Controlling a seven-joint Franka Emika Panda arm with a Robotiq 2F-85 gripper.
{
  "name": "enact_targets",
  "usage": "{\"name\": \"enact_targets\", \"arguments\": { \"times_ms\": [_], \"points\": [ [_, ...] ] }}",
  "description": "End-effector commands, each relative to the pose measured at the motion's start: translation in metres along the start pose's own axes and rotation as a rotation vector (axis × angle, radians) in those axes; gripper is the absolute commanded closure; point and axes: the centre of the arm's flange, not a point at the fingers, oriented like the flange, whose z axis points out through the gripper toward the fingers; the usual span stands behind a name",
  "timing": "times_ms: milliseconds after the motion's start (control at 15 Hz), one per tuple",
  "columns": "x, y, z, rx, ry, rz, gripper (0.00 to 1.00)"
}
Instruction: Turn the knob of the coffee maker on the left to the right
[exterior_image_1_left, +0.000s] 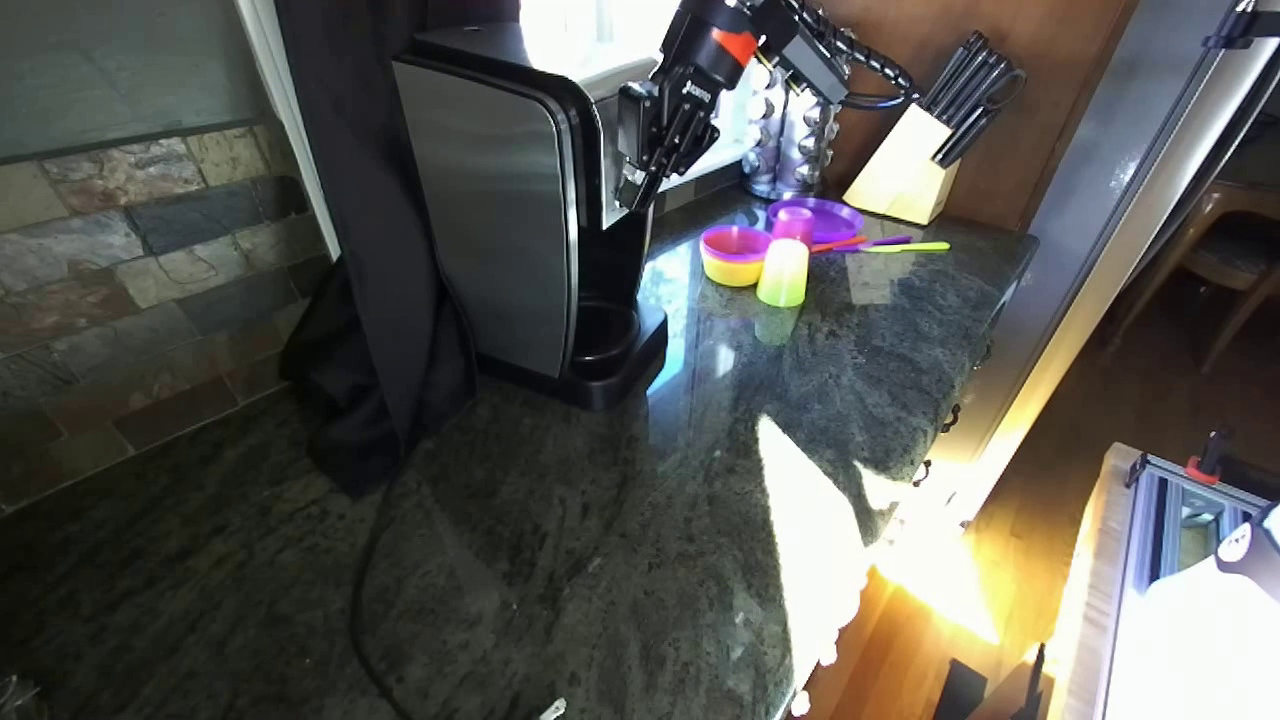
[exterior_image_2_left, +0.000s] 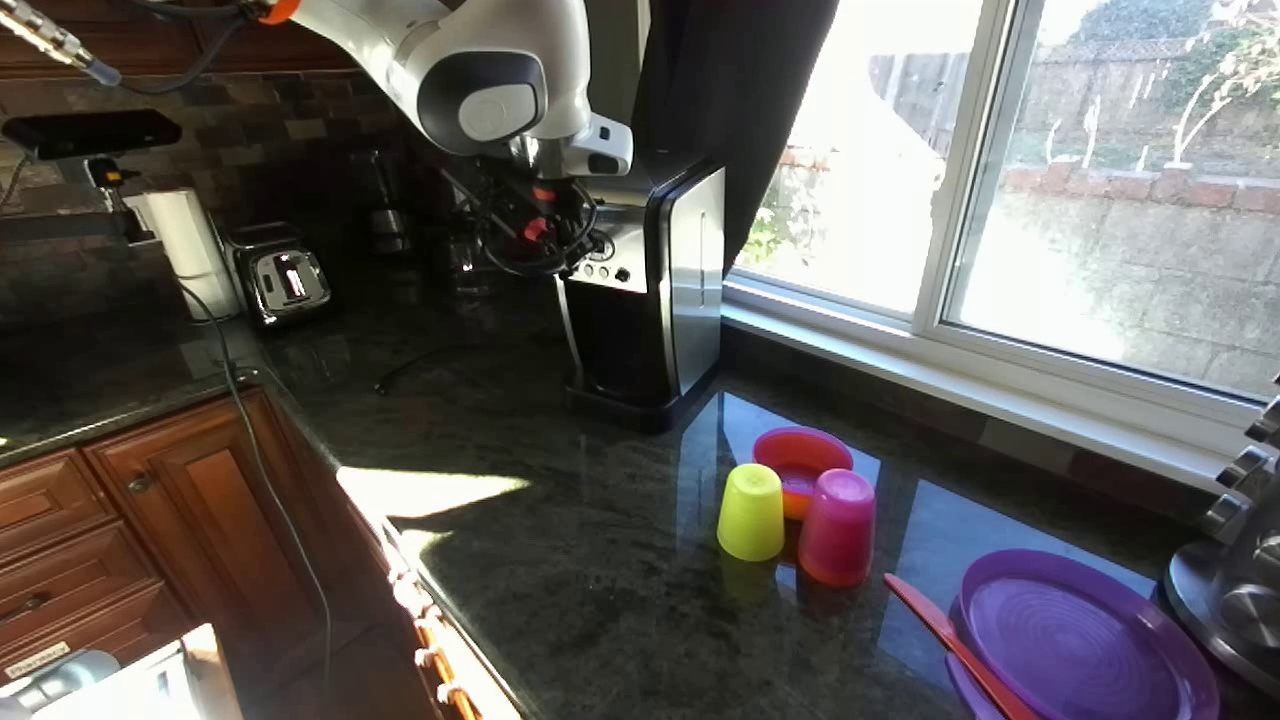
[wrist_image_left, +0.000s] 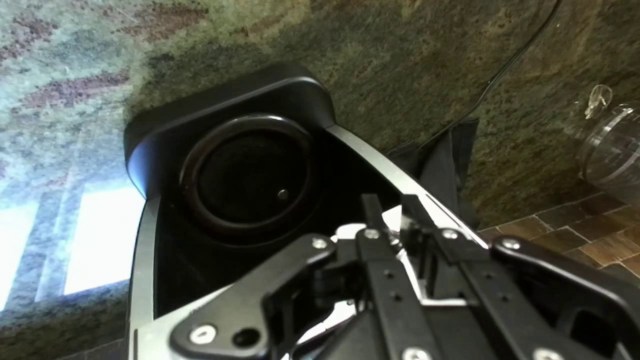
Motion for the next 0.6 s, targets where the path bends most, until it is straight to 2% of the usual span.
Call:
{"name": "enact_targets", "arguments": {
  "times_ms": [0, 400, 467, 533],
  "points": [
    [-0.017, -0.015, -0.032, -0.035, -0.016, -0.06, 0.5],
    [-0.044, -0.034, -0.063, -0.187, -0.128, -0.133, 0.06],
    [-0.048, -0.035, -0.068, -0.223, -0.136, -0.139, 0.01],
    [-0.052, -0.037, -0.071, -0.252, -0.14, -0.146, 0.0]
  ]
}}
